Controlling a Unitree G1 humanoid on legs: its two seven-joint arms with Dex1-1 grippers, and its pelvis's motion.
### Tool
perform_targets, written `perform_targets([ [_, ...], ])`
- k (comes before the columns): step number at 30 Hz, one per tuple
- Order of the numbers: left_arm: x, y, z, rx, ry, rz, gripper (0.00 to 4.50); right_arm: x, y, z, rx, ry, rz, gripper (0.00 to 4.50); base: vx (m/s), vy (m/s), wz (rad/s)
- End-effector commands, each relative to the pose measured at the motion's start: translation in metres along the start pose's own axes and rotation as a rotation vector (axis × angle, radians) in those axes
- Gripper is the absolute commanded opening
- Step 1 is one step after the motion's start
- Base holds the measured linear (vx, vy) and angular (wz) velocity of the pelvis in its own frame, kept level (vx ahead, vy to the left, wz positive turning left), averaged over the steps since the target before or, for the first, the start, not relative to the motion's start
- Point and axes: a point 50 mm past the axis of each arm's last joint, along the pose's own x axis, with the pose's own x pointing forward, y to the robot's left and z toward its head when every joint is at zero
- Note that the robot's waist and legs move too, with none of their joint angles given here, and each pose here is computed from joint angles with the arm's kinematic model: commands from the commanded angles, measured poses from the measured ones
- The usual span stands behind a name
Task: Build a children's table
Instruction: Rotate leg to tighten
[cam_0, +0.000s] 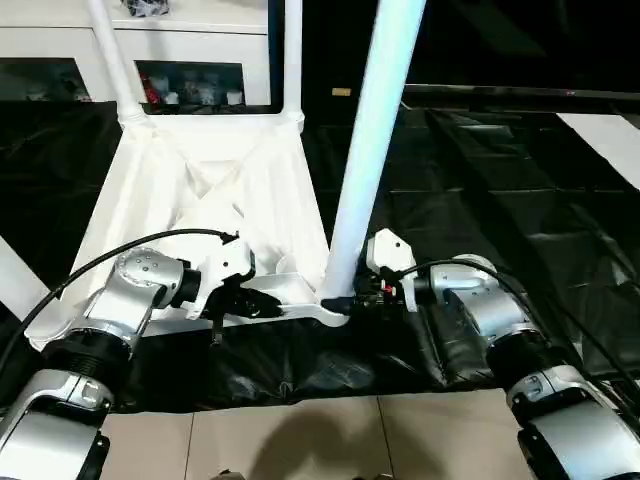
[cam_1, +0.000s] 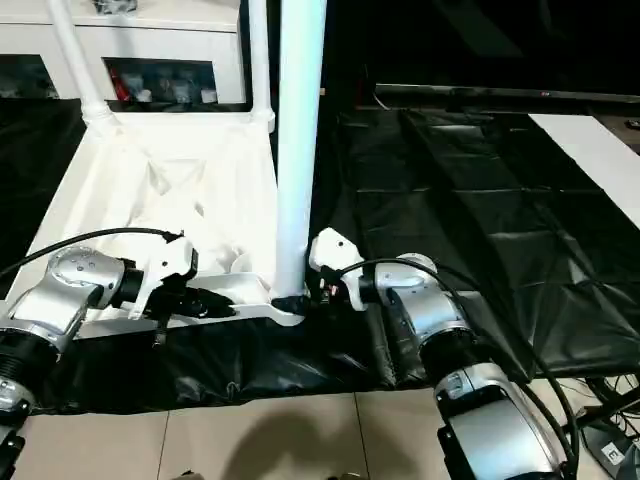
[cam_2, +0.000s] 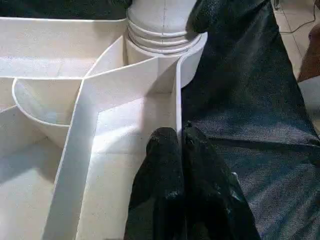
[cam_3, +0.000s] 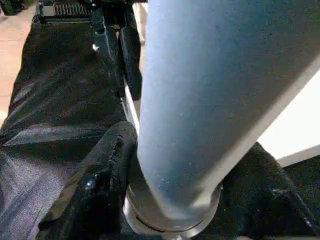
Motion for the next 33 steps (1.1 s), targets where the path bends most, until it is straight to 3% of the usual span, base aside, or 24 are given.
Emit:
perform_targets([
  [1, 0.000, 0.001, 0.002, 0.016, 0.016, -0.001, 0.00, 0.004, 0.006, -0.010, 0.021, 0.045, 0.032, 2.33, 0.000, 0.000, 0.00],
  [13, 0.005, 0.002, 0.001, 0.001, 0.031, 0.027, 0.00, 0.007, 0.012, -0.017, 0.046, 0.060, 0.051, 2.12, 0.000, 0.000, 0.00],
  [18, 0.029, 0.010, 0.012, -0.024, 0.012, 0.156, 0.00, 0.013, 0.014, -0.030, 0.172, 0.049, -0.095, 2.08, 0.000, 0.000, 0.00],
  [19, 0.047, 0.012, 0.022, -0.038, -0.009, 0.200, 0.00, 0.020, 0.013, -0.036, 0.244, 0.043, -0.225, 2.06, 0.000, 0.000, 0.00],
  [21, 0.059, 0.013, 0.030, -0.055, -0.032, 0.230, 0.00, 0.027, 0.014, -0.036, 0.292, 0.020, -0.299, 2.04, -0.026, 0.007, -0.02],
  [23, 0.070, 0.013, 0.038, -0.067, -0.054, 0.253, 0.00, 0.035, 0.013, -0.034, 0.349, -0.008, -0.367, 2.02, -0.053, 0.021, -0.05],
  [25, 0.087, 0.013, 0.054, -0.078, -0.093, 0.275, 0.00, 0.053, 0.007, -0.023, 0.410, -0.048, -0.506, 2.00, 0.000, 0.000, 0.00],
  [27, 0.092, 0.014, 0.059, -0.068, -0.090, 0.291, 0.00, 0.061, 0.005, -0.016, 0.406, -0.059, -0.541, 2.00, -0.019, 0.028, -0.08],
  [29, 0.096, 0.014, 0.063, -0.042, -0.077, 0.291, 0.00, 0.073, 0.002, 0.003, 0.365, -0.119, -0.546, 2.00, -0.035, 0.056, -0.14],
  [31, 0.093, 0.015, 0.062, -0.028, -0.073, 0.289, 0.00, 0.072, -0.001, 0.008, 0.372, -0.157, -0.543, 2.53, 0.000, 0.000, 0.00],
  [33, 0.087, 0.017, 0.060, -0.010, -0.061, 0.287, 0.00, 0.067, -0.004, 0.011, 0.398, -0.209, -0.543, 2.66, 0.000, 0.000, 0.00],
])
